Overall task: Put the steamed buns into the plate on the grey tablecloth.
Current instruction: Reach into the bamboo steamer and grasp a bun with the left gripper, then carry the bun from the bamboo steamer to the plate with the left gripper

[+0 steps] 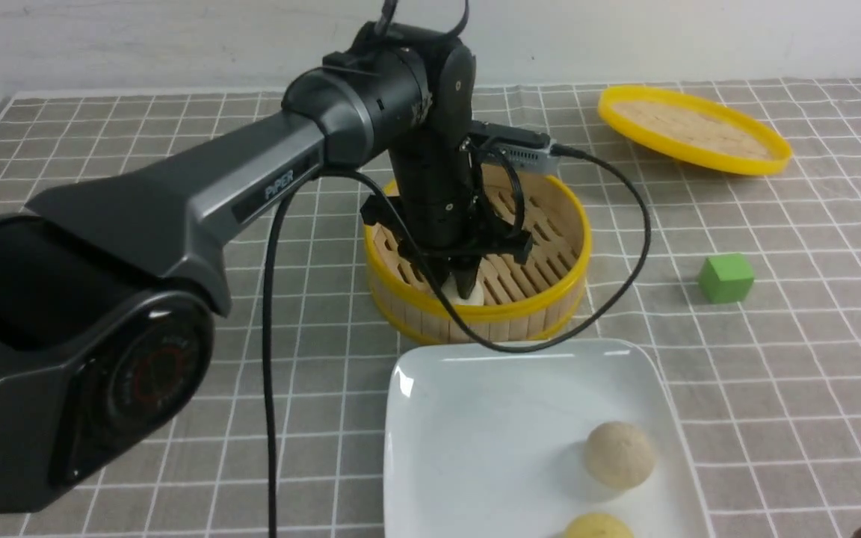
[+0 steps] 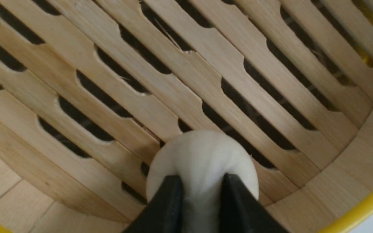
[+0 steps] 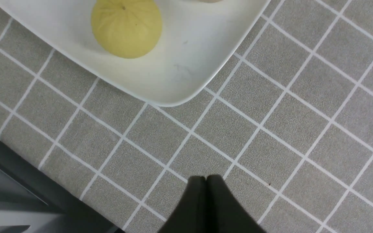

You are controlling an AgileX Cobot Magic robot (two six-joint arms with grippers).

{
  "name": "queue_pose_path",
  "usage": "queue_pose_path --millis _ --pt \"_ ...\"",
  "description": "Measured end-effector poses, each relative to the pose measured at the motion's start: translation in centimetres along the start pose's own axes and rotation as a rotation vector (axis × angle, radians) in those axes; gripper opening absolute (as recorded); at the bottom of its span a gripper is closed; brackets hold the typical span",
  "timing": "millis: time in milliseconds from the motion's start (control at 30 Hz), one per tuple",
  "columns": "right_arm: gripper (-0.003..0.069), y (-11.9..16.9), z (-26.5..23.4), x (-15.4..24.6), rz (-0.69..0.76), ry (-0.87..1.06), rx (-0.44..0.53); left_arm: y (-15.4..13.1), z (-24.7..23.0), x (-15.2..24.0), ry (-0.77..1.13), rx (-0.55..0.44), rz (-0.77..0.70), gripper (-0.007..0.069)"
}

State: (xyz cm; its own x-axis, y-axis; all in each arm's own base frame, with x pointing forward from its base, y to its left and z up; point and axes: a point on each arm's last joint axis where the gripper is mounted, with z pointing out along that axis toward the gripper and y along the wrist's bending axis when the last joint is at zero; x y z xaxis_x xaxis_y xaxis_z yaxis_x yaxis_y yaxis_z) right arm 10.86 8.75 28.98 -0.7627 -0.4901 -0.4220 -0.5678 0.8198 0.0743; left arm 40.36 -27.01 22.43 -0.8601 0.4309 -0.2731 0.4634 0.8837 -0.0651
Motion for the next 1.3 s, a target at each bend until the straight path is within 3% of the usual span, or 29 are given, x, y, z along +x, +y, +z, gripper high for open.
queue_pose_path --millis 100,233,267,333,467,600,700,900,1100,1300 --pt "-0.0006 0.0 0.0 0.0 0.0 0.0 -0.001 -0.1 -1.8 -0.4 -0.015 0.001 0.018 0.0039" --pt "-0.0006 0.0 -0.1 0.1 0.0 0.005 -0.001 -0.4 -8.4 -1.1 -0.173 0.013 0.049 0.0026" --pt "-0.0006 0.0 -0.3 0.5 -0.001 0.021 0.001 -0.6 -13.1 -0.8 -0.275 0.03 0.053 0.0026" --pt "-0.0002 0.0 -0.9 1.1 -0.002 0.035 0.001 -0.7 -17.4 0.4 -0.357 0.049 0.052 0.0026" --pt "-0.0001 -0.1 -2.7 3.0 0.014 0.006 0.007 -1.0 -21.5 4.2 -0.369 0.116 0.029 0.0026" --pt "0.0001 -0.4 -4.6 4.6 0.057 -0.103 0.03 -1.2 -18.8 7.4 -0.21 0.173 0.003 0.0029" --pt "0.0001 -0.9 -6.6 6.8 0.126 -0.238 0.051 -2.0 -11.6 11.3 0.047 0.18 -0.011 0.0038" --pt "0.0004 -1.3 -8.3 9.0 0.18 -0.39 0.066 -3.9 -6.4 13.1 0.037 0.19 0.001 0.0088" --pt "0.0004 -1.6 -8.9 10.3 0.182 -0.449 0.085 -6.0 -2.6 13.0 0.046 0.198 0.006 0.0274" --pt "0.0008 -1.8 -9.8 12.1 0.203 -0.55 0.076 -6.2 -1.0 12.8 0.053 0.193 -0.008 0.044"
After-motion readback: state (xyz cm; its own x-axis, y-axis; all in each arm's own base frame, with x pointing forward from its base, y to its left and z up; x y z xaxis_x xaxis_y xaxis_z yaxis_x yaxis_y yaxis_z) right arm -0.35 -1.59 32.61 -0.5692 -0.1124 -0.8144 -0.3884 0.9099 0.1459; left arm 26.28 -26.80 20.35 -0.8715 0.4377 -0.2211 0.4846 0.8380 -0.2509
